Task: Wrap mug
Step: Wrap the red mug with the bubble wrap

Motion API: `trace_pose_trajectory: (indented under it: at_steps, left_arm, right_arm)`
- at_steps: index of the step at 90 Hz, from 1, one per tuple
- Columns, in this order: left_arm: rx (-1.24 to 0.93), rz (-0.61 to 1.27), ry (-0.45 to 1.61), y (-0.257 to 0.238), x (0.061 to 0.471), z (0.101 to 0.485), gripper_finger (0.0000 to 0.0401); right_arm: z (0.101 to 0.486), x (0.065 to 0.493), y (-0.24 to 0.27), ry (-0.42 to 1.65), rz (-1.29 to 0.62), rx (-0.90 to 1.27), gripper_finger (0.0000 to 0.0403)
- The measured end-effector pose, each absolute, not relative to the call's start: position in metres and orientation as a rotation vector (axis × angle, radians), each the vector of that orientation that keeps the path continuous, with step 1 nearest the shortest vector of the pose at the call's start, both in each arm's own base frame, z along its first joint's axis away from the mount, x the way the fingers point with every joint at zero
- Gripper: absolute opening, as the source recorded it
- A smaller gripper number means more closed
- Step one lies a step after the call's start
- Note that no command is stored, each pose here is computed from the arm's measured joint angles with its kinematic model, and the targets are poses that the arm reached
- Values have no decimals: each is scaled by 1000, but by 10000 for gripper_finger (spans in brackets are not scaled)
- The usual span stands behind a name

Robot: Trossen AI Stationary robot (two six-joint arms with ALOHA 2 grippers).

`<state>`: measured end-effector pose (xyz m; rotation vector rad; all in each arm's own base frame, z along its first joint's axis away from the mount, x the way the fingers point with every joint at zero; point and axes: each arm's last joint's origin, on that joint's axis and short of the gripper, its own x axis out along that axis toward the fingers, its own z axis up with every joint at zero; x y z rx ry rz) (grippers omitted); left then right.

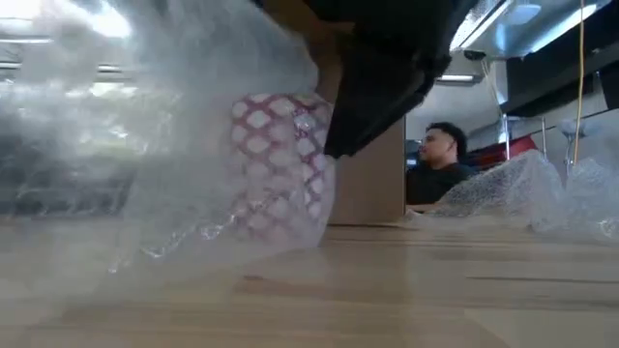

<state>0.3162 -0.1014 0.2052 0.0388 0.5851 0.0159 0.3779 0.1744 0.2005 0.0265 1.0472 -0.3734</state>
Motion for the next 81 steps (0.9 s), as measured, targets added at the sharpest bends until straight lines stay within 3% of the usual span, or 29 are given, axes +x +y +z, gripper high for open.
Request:
trace_pose_trajectory:
  at_steps: [14, 26, 48, 59, 81]
  left_arm:
    - [40, 21, 627, -104, 321, 189, 0]
    - [42, 19, 626, -106, 321, 189, 0]
    - [65, 7, 618, -111, 318, 191, 0]
    - [79, -3, 626, -113, 317, 190, 0]
    - [83, -5, 619, -112, 318, 191, 0]
  right_arm:
    - [242, 377, 174, 1098, -388, -15, 225]
    - [262, 383, 172, 1008, -427, -46, 225]
    - [235, 398, 149, 1007, -416, 9, 225]
    - [225, 398, 152, 1058, -296, 29, 225]
    - [231, 398, 159, 1051, -217, -67, 225]
